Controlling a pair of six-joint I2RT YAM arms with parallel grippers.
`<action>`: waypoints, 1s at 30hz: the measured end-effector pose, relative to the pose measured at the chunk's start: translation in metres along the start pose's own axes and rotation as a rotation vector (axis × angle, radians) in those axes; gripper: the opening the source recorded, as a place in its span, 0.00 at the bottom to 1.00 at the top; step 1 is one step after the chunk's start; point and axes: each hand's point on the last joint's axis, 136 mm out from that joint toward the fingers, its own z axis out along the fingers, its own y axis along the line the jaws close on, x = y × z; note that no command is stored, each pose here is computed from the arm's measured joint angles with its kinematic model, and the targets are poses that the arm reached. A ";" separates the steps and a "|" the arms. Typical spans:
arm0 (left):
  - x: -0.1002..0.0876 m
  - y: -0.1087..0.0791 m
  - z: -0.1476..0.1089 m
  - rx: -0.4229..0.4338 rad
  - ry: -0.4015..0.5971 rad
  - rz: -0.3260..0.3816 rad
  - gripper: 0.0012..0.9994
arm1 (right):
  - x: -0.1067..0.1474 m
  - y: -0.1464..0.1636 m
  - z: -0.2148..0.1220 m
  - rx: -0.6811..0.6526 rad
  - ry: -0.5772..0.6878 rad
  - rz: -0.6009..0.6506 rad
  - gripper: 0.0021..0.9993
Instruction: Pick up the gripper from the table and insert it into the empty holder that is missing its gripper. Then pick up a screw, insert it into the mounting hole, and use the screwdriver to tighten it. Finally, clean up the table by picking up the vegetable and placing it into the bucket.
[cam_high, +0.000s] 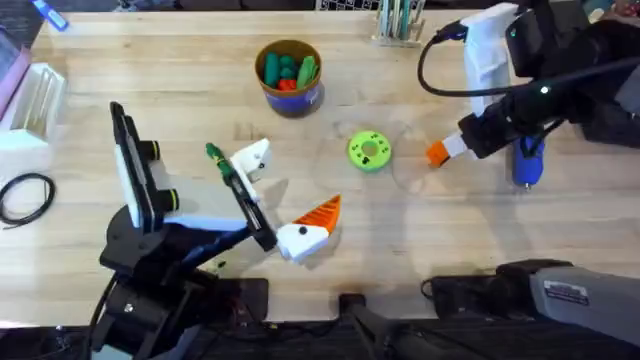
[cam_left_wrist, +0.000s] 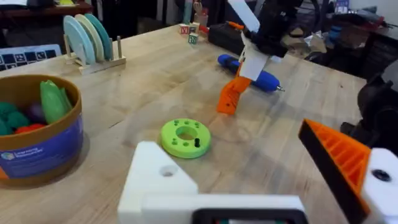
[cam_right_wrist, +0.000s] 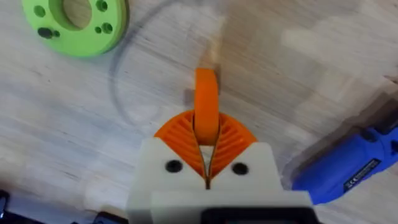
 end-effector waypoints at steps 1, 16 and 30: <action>0.000 0.000 0.000 0.000 0.000 0.001 0.99 | 0.000 0.000 0.000 0.000 -0.001 -0.002 0.01; 0.000 0.000 0.000 0.000 0.000 0.002 0.99 | -0.061 0.078 -0.119 -0.315 -0.574 -0.066 0.01; 0.000 0.000 0.000 0.000 0.000 0.002 0.99 | -0.088 0.199 -0.086 -1.070 -0.324 0.124 0.01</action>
